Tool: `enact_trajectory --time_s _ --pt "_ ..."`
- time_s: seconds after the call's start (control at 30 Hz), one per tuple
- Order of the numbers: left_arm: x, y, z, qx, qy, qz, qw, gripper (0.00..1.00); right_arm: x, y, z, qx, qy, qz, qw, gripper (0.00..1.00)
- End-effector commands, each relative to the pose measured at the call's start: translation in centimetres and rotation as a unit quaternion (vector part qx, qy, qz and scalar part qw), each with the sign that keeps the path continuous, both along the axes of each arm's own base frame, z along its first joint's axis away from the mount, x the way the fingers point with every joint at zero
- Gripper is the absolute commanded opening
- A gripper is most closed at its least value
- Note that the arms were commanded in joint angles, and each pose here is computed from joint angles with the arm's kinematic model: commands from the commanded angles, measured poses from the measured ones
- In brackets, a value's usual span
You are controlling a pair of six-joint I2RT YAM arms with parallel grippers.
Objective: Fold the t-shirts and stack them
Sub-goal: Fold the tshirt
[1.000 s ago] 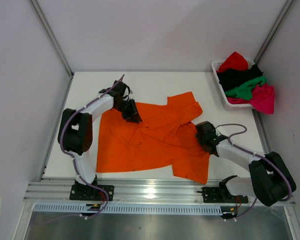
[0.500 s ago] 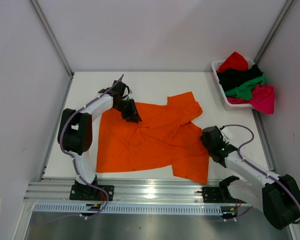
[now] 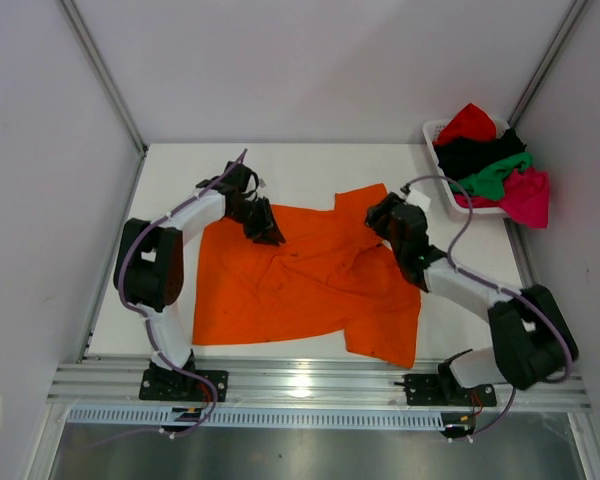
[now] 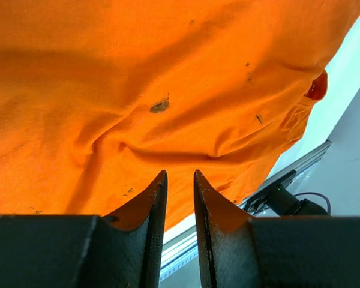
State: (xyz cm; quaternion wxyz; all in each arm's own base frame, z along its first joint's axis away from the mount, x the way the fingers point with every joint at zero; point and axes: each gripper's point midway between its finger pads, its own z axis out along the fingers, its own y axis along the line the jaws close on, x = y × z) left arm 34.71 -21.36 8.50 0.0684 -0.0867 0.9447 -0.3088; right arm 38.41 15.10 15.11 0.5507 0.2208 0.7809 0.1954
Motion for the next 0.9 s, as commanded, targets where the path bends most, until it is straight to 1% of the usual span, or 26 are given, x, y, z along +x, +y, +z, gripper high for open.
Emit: enact_trajectory --time_s 0.0,0.07,0.1,0.17,0.2,0.23,0.33,0.6,0.7,0.77,0.87 --pt "0.1 -0.9 2.7 -0.023 -0.035 -0.006 0.999 0.27 5.0 3.3 2.3 -0.011 -0.047 0.048 0.998 0.61" --pt "-0.1 -0.9 2.7 -0.018 -0.034 -0.007 0.999 0.27 6.6 4.8 1.9 -0.006 -0.042 0.071 0.997 0.60" --pt "-0.2 -0.9 2.7 -0.014 -0.036 -0.008 0.999 0.27 8.1 5.6 1.4 -0.004 -0.039 0.074 0.996 0.60" --pt "-0.2 -0.9 2.9 -0.013 -0.039 -0.008 0.999 0.27 9.2 6.7 1.0 -0.001 -0.037 0.086 0.996 0.60" --pt "-0.4 -1.0 3.1 -0.013 -0.040 -0.009 0.999 0.27 10.2 7.2 1.7 0.004 -0.045 0.086 0.995 0.60" --pt "-0.4 -0.9 3.2 -0.012 -0.041 -0.008 0.999 0.27 10.8 7.6 0.1 0.000 -0.030 0.088 0.996 0.60" --pt "-0.6 -1.0 3.8 -0.012 -0.050 -0.010 0.999 0.27 12.6 8.2 -1.2 0.004 -0.014 0.086 0.996 0.60" --pt "-1.5 -0.9 5.0 -0.016 -0.063 -0.008 0.998 0.27 15.6 9.3 -3.6 -0.003 0.012 0.088 0.996 0.60" --pt "-2.2 -1.4 5.7 -0.029 -0.067 -0.011 0.997 0.27 16.8 9.2 -4.5 -0.002 0.024 0.077 0.997 0.60" --pt "-2.7 -1.6 6.4 -0.035 -0.074 -0.015 0.997 0.27 17.4 8.5 -5.1 0.000 0.035 0.055 0.998 0.60" --pt "-3.1 -1.7 7.2 -0.035 -0.082 -0.017 0.996 0.27 18.0 7.1 -7.0 0.002 0.077 0.010 0.997 0.60"
